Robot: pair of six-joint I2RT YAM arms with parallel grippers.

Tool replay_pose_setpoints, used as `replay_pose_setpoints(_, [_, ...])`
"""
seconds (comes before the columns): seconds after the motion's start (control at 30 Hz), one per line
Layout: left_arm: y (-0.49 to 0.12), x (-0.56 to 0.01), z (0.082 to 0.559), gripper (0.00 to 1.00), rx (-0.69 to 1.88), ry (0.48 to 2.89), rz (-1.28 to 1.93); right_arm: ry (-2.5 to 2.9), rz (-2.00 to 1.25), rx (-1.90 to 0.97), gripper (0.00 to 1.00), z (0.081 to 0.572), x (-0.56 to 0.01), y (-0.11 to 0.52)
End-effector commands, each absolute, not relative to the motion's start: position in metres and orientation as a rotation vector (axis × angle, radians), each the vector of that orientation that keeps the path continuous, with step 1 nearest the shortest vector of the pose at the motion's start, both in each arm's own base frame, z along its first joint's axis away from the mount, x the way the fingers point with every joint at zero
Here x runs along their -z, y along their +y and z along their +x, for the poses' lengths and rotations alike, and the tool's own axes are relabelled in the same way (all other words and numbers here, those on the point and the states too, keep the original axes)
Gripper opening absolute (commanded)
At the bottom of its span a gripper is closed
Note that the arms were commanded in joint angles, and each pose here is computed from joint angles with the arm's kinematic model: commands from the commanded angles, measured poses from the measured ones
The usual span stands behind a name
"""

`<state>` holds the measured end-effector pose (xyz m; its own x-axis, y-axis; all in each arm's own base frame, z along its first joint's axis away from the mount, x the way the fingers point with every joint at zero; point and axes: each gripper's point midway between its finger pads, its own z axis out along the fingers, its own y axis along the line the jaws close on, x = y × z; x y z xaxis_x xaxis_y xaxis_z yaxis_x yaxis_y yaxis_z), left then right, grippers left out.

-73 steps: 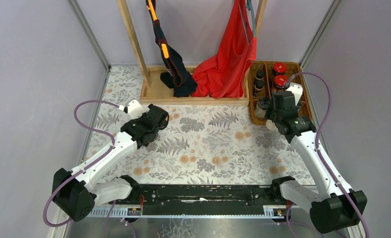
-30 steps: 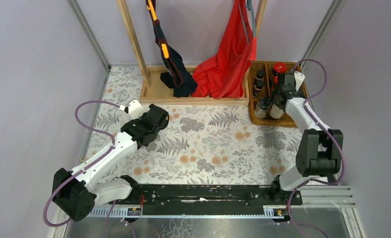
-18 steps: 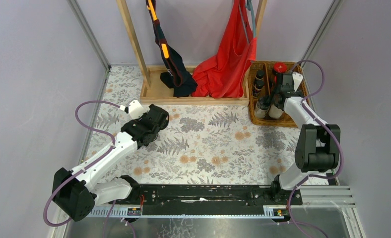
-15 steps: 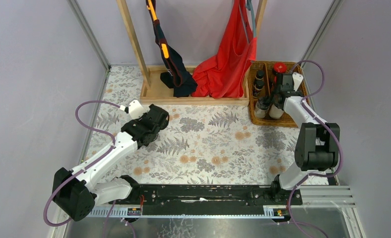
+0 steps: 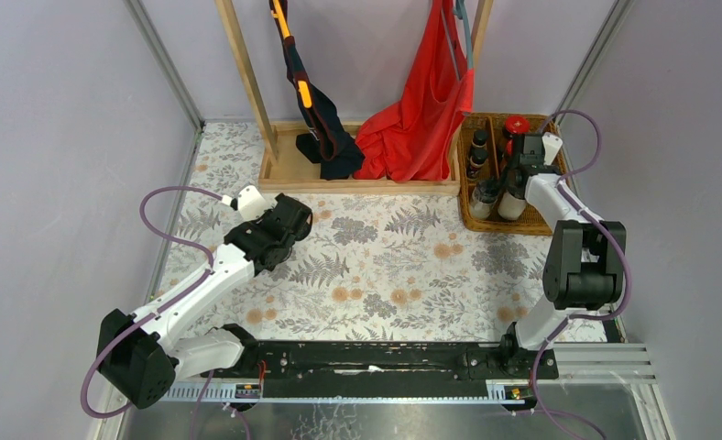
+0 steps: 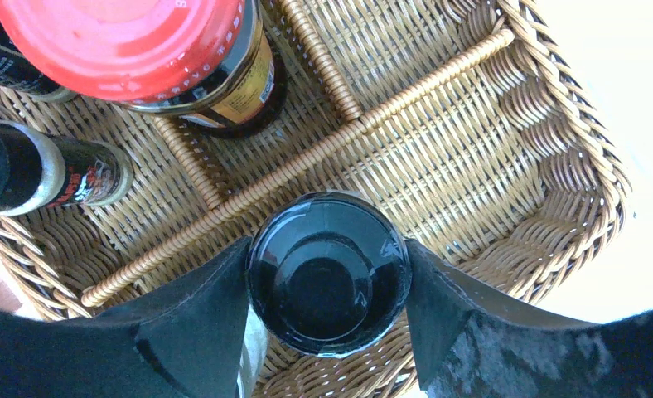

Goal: Organize the condiment bottles
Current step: Place the bottle in the storage box.

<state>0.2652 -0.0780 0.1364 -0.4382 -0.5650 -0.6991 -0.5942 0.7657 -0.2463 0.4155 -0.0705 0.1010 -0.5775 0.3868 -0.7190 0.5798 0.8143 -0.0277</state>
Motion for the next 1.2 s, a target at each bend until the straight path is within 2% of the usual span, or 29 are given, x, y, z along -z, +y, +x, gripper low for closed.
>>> replay_pose_setpoints(0.0, [-0.077, -0.138, 0.271, 1.0, -0.032, 2.108, -0.87, 2.243, 0.731, 0.314, 0.04, 0.428, -0.106, -0.072])
replay_pose_setpoints(0.1, [-0.078, -0.139, 0.272, 1.0, -0.026, 2.107, -0.872, 2.259, 0.728, 0.304, 0.23, 0.426, -0.104, -0.07])
replay_pose_setpoints(0.23, [-0.078, -0.138, 0.271, 1.0, -0.03, 2.112, -0.871, 2.24, 0.731, 0.302, 0.3, 0.424, -0.109, -0.07])
replay_pose_setpoints(0.33, [-0.078, -0.138, 0.271, 1.0, -0.029, 2.112, -0.872, 2.229, 0.735, 0.299, 0.31, 0.424, -0.113, -0.071])
replay_pose_setpoints(0.37, [-0.078, -0.139, 0.271, 1.0, -0.026, 2.109, -0.873, 2.228, 0.736, 0.298, 0.37, 0.424, -0.114, -0.07])
replay_pose_setpoints(0.4, [-0.078, -0.139, 0.272, 1.0, -0.028, 2.11, -0.872, 2.229, 0.736, 0.297, 0.49, 0.424, -0.115, -0.07])
replay_pose_setpoints(0.47, [-0.078, -0.14, 0.272, 1.0, -0.024, 2.105, -0.873, 2.224, 0.747, 0.3, 0.65, 0.422, -0.116, -0.071])
replay_pose_setpoints(0.53, [-0.078, -0.138, 0.272, 1.0, -0.027, 2.109, -0.873, 2.229, 0.745, 0.3, 0.67, 0.42, -0.113, -0.071])
replay_pose_setpoints(0.7, [-0.079, -0.138, 0.272, 1.0, -0.029, 2.114, -0.871, 2.237, 0.752, 0.299, 0.83, 0.418, -0.109, -0.07])
replay_pose_setpoints(0.83, [-0.079, -0.14, 0.272, 1.0, -0.025, 2.109, -0.872, 2.209, 0.752, 0.28, 0.91, 0.417, -0.122, -0.069])
replay_pose_setpoints(1.17, [-0.079, -0.141, 0.273, 1.0, -0.025, 2.108, -0.87, 2.116, 0.746, 0.221, 0.93, 0.415, -0.163, -0.064])
